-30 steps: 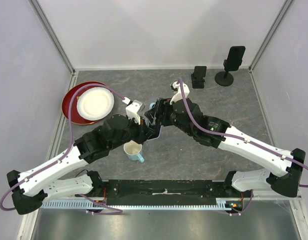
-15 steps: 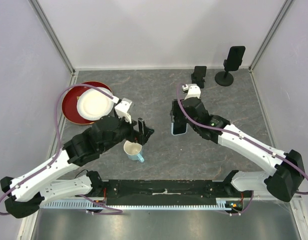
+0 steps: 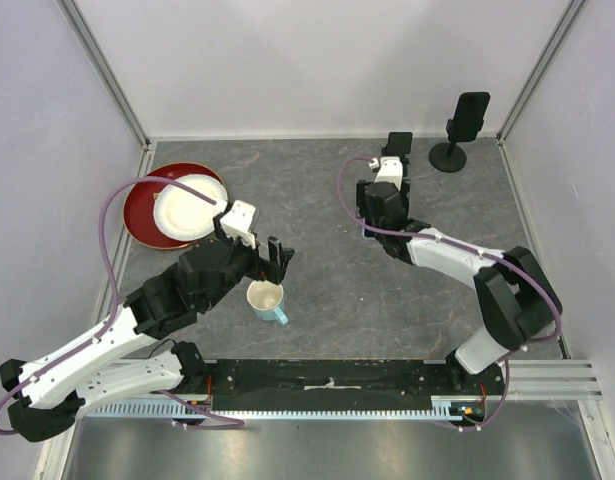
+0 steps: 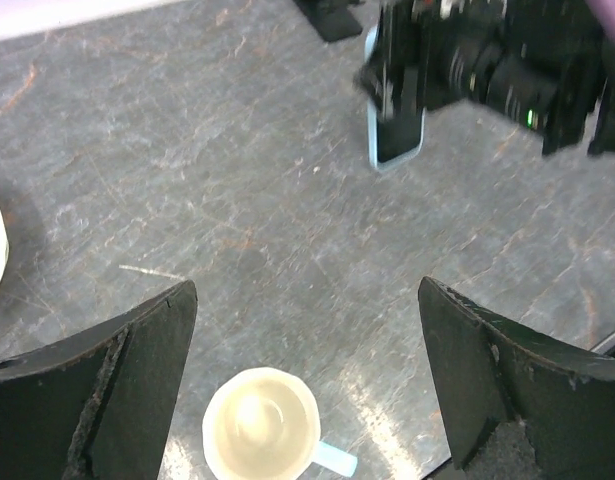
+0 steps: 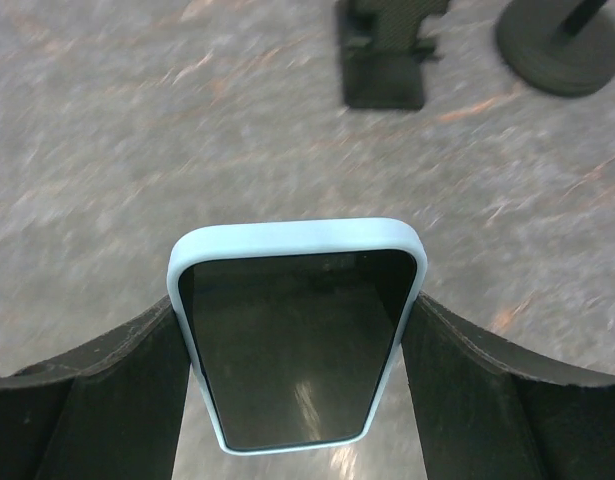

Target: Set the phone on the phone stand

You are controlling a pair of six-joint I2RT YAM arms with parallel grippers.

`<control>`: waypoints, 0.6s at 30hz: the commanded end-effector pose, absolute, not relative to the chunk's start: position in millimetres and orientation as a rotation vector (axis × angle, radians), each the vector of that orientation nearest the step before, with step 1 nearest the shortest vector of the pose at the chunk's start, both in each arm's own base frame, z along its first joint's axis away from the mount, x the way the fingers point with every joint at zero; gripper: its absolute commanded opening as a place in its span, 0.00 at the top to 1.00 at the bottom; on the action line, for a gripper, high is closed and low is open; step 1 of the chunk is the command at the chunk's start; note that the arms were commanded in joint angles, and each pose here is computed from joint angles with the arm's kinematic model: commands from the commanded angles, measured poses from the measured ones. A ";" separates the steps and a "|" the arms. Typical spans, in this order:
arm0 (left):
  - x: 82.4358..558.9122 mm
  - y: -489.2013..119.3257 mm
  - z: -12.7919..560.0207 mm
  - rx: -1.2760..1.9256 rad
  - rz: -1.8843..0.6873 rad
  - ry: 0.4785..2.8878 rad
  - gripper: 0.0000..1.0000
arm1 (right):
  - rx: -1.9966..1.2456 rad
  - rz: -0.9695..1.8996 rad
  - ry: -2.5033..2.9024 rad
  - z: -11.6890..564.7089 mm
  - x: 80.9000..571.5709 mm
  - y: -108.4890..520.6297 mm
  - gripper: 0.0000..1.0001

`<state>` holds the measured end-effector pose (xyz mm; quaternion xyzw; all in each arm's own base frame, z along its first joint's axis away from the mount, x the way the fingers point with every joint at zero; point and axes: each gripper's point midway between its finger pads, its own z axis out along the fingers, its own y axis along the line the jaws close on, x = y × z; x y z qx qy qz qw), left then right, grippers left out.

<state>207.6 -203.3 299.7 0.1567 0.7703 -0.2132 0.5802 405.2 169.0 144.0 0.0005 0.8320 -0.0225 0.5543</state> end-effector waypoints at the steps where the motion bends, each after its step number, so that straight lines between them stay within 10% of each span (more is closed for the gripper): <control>1: 215.6 -197.2 298.5 0.350 -0.461 1.734 0.04 | 0.186 -0.081 1.602 236.7 476.7 138.0 1.00; 18: 221.7 -181.6 293.5 0.316 -0.375 1.720 0.05 | 0.155 -0.127 1.417 267.3 625.5 101.1 1.00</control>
